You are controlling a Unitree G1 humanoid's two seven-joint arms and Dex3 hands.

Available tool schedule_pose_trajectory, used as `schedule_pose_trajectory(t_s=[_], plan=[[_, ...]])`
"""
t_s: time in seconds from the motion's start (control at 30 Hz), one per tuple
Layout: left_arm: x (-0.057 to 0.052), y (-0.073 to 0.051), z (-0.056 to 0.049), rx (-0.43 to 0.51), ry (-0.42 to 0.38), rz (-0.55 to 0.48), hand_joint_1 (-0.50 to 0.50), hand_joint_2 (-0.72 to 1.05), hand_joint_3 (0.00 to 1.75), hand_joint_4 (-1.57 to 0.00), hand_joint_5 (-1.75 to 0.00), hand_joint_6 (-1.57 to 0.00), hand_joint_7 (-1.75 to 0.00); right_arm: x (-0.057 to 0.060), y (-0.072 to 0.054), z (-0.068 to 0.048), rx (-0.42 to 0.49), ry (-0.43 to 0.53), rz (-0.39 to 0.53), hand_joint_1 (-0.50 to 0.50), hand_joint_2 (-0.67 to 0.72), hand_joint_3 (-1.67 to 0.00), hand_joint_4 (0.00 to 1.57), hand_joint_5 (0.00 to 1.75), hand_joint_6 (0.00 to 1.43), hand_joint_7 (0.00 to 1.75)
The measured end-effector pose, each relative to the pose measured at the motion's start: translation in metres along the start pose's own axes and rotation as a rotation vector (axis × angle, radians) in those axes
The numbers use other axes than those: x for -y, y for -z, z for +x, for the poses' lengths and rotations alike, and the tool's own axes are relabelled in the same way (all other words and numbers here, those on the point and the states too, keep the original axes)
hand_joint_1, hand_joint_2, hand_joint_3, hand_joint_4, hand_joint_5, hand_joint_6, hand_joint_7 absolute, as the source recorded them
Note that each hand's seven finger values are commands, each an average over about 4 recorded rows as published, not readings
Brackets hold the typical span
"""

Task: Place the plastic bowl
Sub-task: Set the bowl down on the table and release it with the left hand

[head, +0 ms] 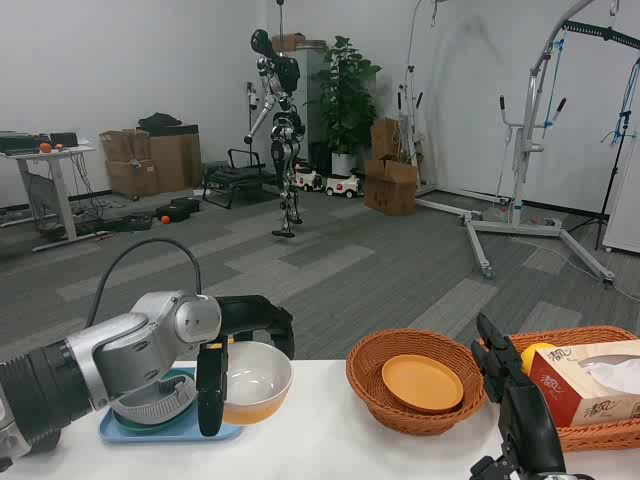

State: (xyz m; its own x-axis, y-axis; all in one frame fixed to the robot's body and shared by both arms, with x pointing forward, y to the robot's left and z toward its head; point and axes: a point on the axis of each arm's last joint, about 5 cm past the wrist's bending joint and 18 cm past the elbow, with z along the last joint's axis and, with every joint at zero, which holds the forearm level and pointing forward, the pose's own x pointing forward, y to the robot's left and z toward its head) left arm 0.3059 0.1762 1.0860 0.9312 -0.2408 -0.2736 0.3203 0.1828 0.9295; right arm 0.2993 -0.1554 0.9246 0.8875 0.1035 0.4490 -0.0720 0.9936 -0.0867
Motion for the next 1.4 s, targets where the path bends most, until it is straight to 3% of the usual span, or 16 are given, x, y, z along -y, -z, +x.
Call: schedule_pose_trajectory(t_s=[0.8,0.9,1.03,1.4], plan=[[0.004,0.001,-0.003,0.017,-0.005,-0.018,0.48,0.52,0.00,-1.38,-1.75,-1.40,-1.47,-0.001,-0.001,0.000,0.008,0.004,0.019,-0.46,0.47,0.00,0.00,0.00,0.00,0.00],[0.012,0.004,0.002,-0.003,0.010,-0.022,0.48,0.52,0.00,-1.37,-1.75,-1.40,-1.47,-0.001,-0.001,-0.001,0.007,0.003,0.019,-0.46,0.47,0.00,0.00,0.00,0.00,0.00],[0.030,0.008,0.014,-0.022,0.058,-0.045,0.48,0.52,0.00,-1.35,-1.75,-1.37,-1.47,-0.002,0.000,-0.001,0.002,0.002,0.020,-0.46,0.47,0.00,0.00,0.00,0.00,0.00],[0.062,0.015,0.040,0.018,0.152,-0.089,0.48,0.52,0.00,-1.33,-1.75,-1.36,-1.47,-0.006,0.001,-0.003,-0.013,-0.019,0.027,-0.46,0.47,0.00,0.00,0.00,0.00,0.00]])
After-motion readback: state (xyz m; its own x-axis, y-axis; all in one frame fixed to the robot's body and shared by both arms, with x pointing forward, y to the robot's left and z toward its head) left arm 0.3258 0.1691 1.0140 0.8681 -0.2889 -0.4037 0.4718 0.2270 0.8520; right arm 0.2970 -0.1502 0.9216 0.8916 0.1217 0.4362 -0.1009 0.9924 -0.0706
